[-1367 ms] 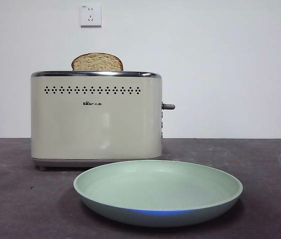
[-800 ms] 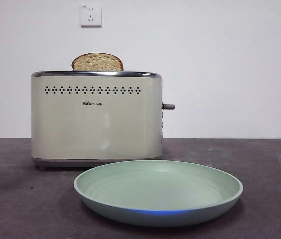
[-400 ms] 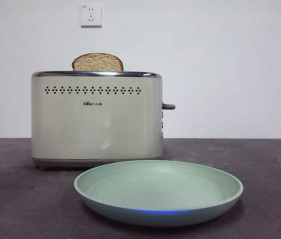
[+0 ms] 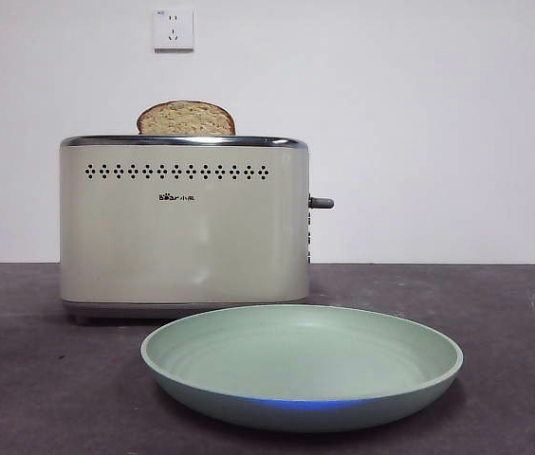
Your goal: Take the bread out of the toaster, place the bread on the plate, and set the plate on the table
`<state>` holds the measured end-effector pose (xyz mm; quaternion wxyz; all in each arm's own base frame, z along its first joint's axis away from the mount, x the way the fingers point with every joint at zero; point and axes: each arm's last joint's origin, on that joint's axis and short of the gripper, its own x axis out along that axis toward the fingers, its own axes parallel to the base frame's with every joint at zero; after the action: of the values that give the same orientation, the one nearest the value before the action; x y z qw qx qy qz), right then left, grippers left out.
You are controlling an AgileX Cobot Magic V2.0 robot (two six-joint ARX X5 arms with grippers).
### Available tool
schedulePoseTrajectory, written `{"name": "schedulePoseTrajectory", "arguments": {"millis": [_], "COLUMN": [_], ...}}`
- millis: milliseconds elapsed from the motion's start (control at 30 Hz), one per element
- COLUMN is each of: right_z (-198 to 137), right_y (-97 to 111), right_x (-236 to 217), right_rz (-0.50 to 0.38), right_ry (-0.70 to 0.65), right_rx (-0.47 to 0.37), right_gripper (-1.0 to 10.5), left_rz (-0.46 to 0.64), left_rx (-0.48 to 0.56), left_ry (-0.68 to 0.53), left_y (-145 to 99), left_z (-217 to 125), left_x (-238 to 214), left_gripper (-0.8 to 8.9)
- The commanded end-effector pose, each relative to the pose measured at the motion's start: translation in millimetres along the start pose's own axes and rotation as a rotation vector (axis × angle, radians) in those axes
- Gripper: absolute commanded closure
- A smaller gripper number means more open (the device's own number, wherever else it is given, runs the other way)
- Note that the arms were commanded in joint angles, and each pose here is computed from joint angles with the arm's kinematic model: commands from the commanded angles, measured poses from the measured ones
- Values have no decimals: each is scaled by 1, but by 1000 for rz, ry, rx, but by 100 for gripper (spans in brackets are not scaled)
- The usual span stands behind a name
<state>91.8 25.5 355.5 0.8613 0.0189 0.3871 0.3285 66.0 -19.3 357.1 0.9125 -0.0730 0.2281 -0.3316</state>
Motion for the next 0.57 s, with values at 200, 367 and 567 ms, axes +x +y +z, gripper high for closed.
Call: {"name": "schedulePoseTrajectory", "arguments": {"millis": [200,367,567], "right_z": [2,4,6], "right_y": [0,0,-2], "right_x": [0,0,3], "right_rz": [1,-2,0], "right_ry": [-9,-28,-17], "right_rx": [6,-3,5], "right_gripper": [381,381,381], "left_rz": [-27,-68,-100], "left_rx": [131,209,260], "left_ry": [-92,-119,-127], "left_y": [2,11,32], "left_z": [16,30,50], "left_x": [5,21,59], "left_gripper": [266,267,279]}}
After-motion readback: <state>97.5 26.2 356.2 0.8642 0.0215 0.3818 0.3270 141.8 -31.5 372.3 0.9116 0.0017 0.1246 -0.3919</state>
